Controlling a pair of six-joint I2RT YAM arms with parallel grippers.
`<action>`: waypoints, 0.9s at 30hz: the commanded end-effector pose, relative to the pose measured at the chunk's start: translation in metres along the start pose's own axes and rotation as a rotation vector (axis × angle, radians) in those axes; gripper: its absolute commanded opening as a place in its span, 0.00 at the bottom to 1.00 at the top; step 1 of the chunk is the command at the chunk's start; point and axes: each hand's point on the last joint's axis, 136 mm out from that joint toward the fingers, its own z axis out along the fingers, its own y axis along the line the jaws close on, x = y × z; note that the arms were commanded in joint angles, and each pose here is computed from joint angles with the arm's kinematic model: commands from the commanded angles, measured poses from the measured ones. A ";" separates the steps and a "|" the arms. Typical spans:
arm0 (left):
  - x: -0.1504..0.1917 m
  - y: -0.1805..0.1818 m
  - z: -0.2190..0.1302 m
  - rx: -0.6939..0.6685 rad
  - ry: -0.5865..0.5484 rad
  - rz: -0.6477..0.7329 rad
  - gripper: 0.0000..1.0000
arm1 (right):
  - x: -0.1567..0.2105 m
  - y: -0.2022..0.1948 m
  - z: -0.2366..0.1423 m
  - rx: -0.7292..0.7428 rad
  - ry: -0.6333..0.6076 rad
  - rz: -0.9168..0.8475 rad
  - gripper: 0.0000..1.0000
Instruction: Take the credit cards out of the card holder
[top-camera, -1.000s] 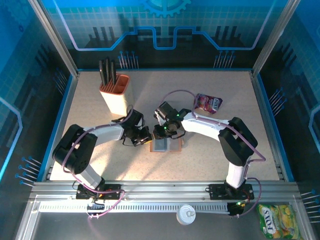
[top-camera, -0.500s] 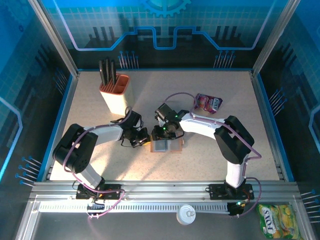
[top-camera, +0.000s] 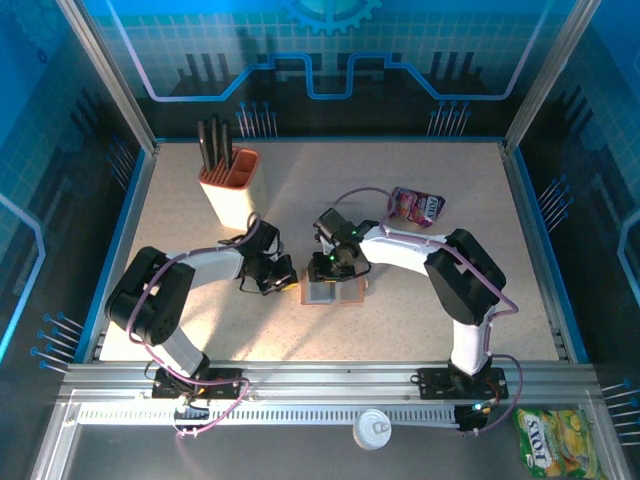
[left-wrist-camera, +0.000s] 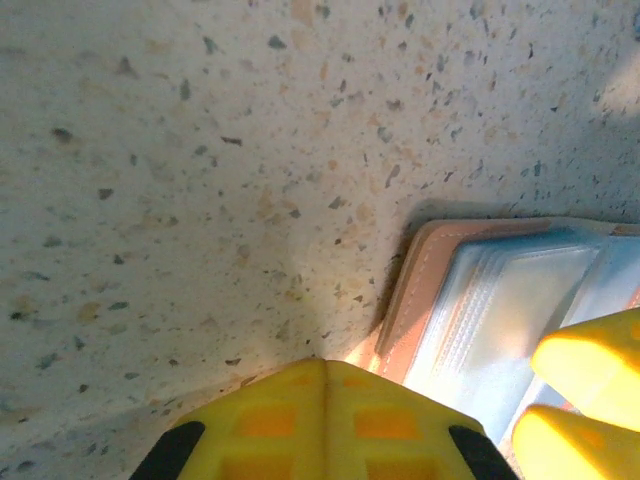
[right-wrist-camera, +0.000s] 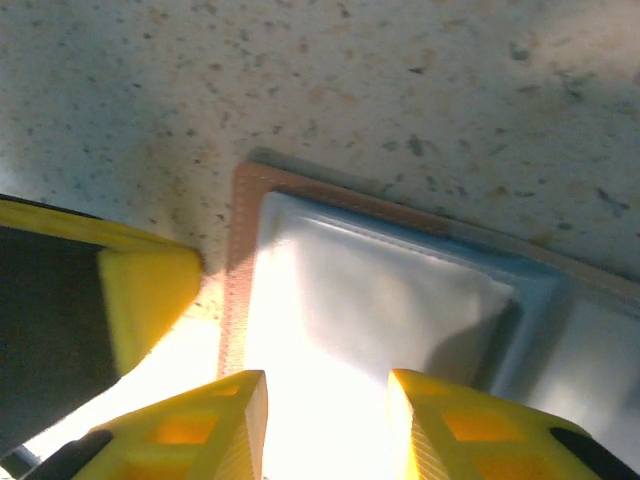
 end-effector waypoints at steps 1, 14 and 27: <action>-0.004 -0.009 -0.006 0.013 0.011 0.020 0.02 | 0.004 -0.012 -0.005 0.022 0.016 0.036 0.38; -0.008 -0.021 -0.012 0.039 0.011 0.026 0.03 | 0.001 -0.027 -0.014 0.018 0.006 0.052 0.38; -0.005 -0.041 -0.017 0.154 0.018 0.008 0.10 | 0.003 -0.027 -0.013 -0.050 0.010 0.050 0.37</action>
